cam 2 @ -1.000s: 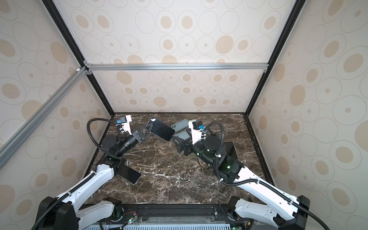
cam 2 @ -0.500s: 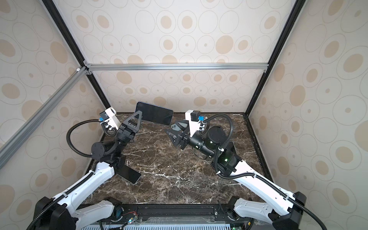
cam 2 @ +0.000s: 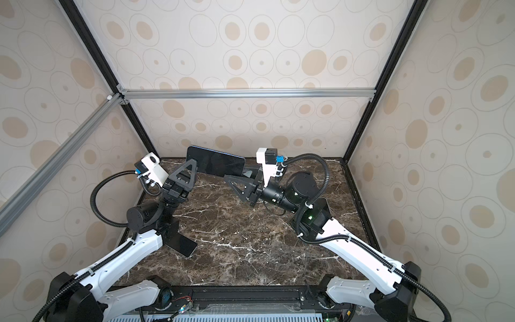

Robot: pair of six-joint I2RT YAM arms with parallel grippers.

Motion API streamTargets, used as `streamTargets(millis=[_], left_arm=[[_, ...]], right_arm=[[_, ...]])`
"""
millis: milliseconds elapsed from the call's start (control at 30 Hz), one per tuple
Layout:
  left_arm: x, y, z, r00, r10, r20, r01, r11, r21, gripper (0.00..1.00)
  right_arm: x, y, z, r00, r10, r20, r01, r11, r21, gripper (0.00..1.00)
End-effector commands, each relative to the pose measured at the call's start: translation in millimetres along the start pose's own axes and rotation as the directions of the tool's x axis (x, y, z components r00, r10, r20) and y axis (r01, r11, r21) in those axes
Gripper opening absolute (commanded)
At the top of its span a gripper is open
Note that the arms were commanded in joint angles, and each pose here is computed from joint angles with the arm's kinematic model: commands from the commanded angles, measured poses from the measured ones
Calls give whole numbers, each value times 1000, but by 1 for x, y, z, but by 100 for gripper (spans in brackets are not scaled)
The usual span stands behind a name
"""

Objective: Put the phone into the phone case

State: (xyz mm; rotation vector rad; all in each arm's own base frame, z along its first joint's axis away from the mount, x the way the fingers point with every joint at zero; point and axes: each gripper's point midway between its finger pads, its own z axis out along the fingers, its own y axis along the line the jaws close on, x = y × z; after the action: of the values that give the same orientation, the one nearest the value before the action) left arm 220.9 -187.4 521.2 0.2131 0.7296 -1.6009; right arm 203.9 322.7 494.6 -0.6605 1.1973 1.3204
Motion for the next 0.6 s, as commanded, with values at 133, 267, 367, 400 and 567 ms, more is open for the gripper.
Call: streamTargets(millis=[133,267,367,400,567], left_arm=[[-22,-41,7,997,16,70,-25,990,136,0],[-20,-41,5,998,-4,62,-5,990,141,0],[-20,-43,5,998,-7,62,-2,989,146,0],[-19,-43,4,998,-9,59,0,989,146,0],[-17,-43,2,998,-12,56,5,990,141,0]], right_arm=[[-31,29,-3,996,-25,83,35,991,-126,40],[-32,33,-1,997,-9,80,22,988,-154,39],[-32,34,-1,997,-5,81,18,987,-160,37],[-33,33,-1,997,-5,83,19,987,-160,36],[-33,32,1,997,-6,81,18,988,-154,24]])
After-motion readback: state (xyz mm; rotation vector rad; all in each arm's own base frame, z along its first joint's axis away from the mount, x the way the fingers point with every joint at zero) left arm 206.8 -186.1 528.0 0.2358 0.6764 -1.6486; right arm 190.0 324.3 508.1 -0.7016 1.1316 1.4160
